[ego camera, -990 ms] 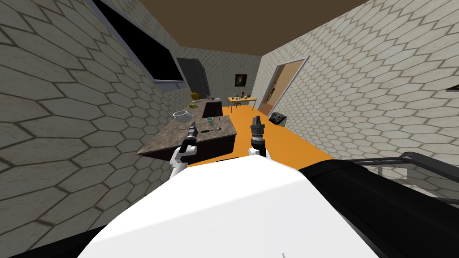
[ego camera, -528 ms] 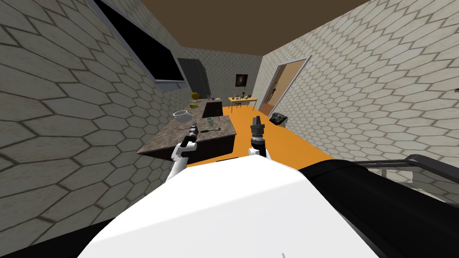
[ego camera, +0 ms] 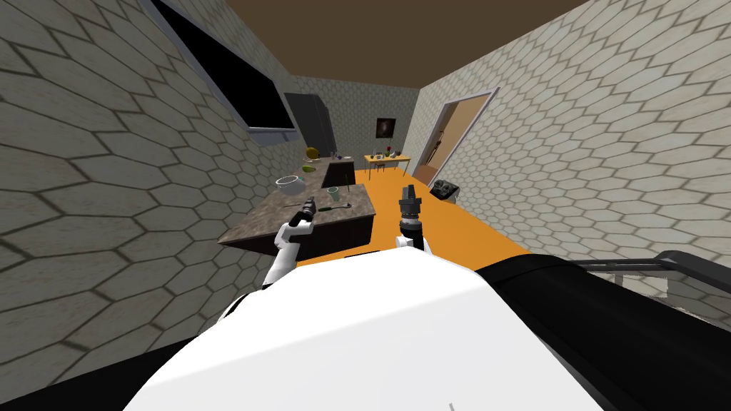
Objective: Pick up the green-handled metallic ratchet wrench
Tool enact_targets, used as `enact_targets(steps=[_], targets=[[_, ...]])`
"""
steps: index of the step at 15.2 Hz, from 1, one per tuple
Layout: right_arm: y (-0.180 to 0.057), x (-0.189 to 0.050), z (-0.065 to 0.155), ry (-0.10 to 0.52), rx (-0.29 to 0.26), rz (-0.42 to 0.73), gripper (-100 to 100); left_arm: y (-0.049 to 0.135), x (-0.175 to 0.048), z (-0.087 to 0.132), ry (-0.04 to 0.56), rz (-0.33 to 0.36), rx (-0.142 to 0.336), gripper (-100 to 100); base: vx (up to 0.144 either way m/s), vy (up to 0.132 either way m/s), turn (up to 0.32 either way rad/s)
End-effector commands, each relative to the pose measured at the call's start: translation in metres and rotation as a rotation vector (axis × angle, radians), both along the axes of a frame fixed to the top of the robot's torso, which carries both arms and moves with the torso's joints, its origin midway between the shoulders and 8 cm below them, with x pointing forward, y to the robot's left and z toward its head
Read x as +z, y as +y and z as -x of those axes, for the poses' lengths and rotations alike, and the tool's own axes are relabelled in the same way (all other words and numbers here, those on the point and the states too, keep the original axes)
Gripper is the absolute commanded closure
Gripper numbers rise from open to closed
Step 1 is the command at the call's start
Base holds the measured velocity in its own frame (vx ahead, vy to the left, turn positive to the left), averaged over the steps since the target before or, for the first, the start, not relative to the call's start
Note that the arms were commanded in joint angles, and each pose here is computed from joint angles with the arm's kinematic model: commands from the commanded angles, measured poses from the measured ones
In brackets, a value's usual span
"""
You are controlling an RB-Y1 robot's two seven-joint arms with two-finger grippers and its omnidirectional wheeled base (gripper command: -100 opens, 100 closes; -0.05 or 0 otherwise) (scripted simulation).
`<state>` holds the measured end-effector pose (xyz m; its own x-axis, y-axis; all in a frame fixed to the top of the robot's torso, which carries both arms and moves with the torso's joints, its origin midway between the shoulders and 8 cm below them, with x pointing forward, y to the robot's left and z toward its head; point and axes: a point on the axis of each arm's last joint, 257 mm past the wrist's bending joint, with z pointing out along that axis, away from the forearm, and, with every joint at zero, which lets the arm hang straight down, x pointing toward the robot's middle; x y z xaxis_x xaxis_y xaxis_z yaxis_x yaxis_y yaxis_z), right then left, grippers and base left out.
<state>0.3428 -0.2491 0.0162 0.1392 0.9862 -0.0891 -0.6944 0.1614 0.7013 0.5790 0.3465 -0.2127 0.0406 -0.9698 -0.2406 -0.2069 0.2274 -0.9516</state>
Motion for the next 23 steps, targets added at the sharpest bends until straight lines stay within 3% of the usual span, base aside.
enact_targets(steps=[1,2,5,9,18,19,23], targets=[[0.000,0.000,0.000,0.000,0.000,0.000,0,0.003,-0.008,-0.002,0.042,0.000,0.012,-100,0.007,-0.027,0.015],[0.000,0.000,0.000,0.000,0.000,0.000,0,0.007,-0.010,-0.011,0.065,-0.001,0.019,-100,0.012,-0.033,0.026],[0.000,0.000,0.000,0.000,0.000,0.000,0,0.010,-0.021,-0.010,0.108,0.001,0.031,-100,0.011,-0.034,0.015],[0.000,0.000,0.000,0.000,0.000,0.000,0,0.020,-0.032,-0.025,0.199,0.004,0.058,-100,0.011,-0.032,0.024],[0.000,0.000,0.000,0.000,0.000,0.000,0,0.033,-0.062,-0.027,0.379,0.020,0.109,-100,0.017,-0.032,0.018],[0.000,0.000,0.000,0.000,0.000,0.000,0,0.033,-0.062,-0.027,0.379,0.020,0.109,-100,0.013,-0.021,-0.001],[0.000,0.000,0.000,0.000,0.000,0.000,0,0.037,-0.068,-0.034,0.472,0.036,0.132,-100,0.019,-0.032,0.018]])
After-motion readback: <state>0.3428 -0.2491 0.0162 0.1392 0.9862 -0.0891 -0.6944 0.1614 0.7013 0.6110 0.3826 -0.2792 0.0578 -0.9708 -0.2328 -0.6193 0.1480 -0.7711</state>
